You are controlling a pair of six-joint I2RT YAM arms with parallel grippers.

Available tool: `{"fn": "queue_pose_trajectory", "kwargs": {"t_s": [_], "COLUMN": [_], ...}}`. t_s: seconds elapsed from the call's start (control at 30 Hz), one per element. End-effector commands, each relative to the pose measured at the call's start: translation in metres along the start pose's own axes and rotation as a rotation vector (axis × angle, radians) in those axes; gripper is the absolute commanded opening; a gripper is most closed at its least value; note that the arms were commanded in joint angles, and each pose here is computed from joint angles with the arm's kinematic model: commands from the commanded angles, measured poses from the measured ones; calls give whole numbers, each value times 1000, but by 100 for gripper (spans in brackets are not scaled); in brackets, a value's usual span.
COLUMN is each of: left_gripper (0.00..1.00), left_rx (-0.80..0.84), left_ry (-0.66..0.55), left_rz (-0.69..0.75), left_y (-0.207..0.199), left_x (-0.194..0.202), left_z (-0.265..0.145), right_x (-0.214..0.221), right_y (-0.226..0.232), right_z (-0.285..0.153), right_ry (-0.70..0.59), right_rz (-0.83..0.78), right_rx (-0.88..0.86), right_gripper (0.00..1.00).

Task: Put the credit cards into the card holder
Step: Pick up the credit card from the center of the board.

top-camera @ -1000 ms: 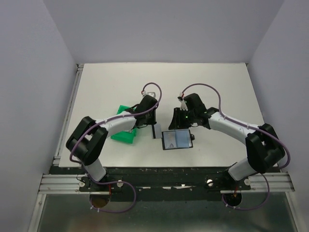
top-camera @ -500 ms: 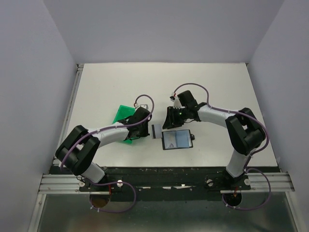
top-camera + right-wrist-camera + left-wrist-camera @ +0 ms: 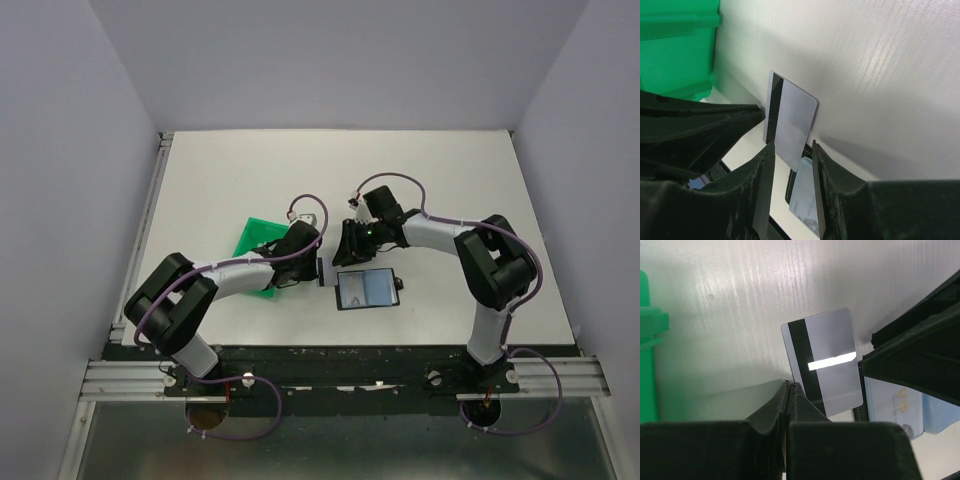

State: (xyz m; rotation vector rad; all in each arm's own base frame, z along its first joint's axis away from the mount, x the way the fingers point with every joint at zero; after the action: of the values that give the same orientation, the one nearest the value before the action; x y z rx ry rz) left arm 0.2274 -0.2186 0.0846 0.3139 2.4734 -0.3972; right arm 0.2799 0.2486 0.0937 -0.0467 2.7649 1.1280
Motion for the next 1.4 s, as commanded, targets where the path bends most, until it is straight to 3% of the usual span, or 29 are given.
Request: {"fn": "queue_pose_trajectory", "kwargs": {"t_s": [0.0,0.5,0.93,1.37], "left_gripper": [5,2,1,1], "left_rx": [10,28,41,39], "left_ry": [83,96,104,98], "left_rz": [8,7,3,3], "left_y": [-1,-4,-7,-7], "left_x": [19,24,25,23], "left_z": [6,9,11,11], "right_x": [-5,4,6,6], "right_y": [1,-11,6,4], "right_z": [6,14,20,24], "right_ry": [20,64,60,92], "right_rz": [52,185,199,187], "right_rx": [-15,56,-220,-233], "right_gripper": [43,39,34,27]}}
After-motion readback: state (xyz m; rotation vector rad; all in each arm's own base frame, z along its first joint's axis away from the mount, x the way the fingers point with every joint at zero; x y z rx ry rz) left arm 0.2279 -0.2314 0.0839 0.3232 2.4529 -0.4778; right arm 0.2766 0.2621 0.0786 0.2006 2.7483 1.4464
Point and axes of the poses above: each gripper's point midway between its finger pads, its own z axis out along the fingers, its own y axis along the line the jaws close on, x = y × z, the point moved 8 cm from there along -z, back along the fingers, and after that the axes turned 11 degrees about z, right-handed, at the moved point
